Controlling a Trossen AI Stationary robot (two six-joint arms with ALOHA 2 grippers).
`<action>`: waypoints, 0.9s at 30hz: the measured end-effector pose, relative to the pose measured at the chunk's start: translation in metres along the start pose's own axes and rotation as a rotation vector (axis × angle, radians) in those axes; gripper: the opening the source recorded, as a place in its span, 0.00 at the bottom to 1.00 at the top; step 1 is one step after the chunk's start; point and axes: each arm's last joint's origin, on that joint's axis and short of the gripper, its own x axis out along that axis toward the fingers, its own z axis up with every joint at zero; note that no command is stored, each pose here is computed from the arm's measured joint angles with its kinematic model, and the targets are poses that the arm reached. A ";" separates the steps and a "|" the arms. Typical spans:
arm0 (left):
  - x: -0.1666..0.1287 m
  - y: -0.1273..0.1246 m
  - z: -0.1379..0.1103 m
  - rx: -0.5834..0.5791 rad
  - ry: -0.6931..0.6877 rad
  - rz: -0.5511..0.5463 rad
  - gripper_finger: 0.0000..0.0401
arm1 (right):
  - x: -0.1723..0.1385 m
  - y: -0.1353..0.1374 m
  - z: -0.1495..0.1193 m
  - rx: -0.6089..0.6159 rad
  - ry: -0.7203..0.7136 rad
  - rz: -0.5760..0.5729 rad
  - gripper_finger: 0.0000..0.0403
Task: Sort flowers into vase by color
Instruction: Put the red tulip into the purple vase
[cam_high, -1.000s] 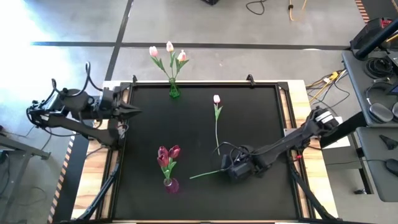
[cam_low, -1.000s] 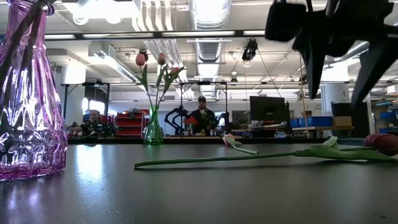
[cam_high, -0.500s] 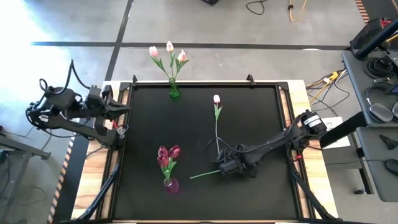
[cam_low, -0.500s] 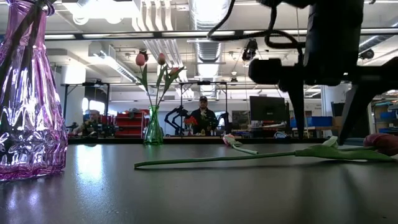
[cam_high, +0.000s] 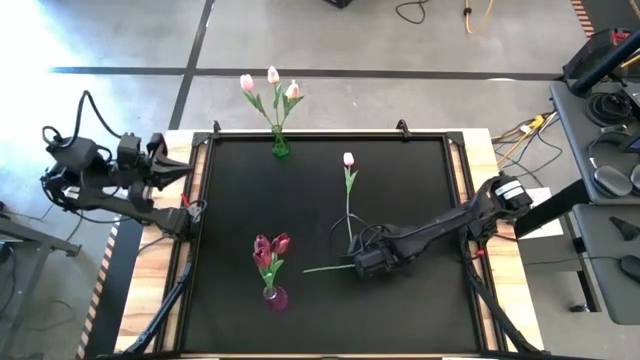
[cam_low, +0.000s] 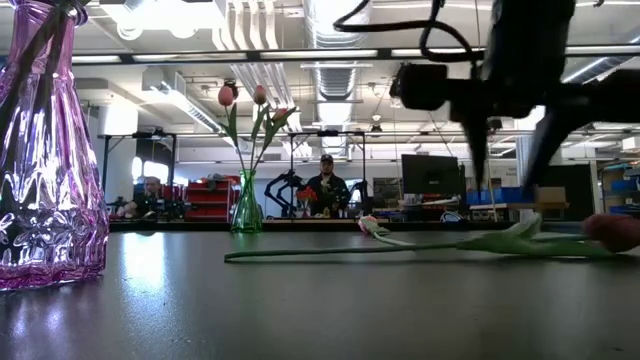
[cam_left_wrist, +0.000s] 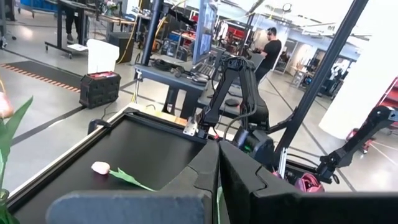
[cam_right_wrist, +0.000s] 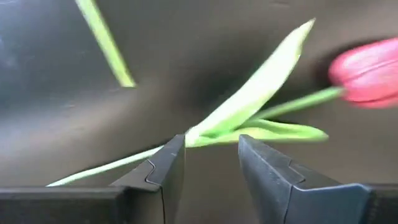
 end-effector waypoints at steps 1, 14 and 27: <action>-0.002 0.001 0.000 0.000 0.000 0.000 0.00 | -0.002 -0.002 0.001 0.026 0.008 -0.023 0.35; -0.006 0.003 -0.004 0.003 0.020 0.007 0.00 | 0.016 -0.004 0.009 0.155 0.072 -0.096 0.41; -0.006 0.004 -0.004 0.005 0.024 0.010 0.00 | 0.032 -0.017 0.020 0.178 -0.005 -0.122 0.40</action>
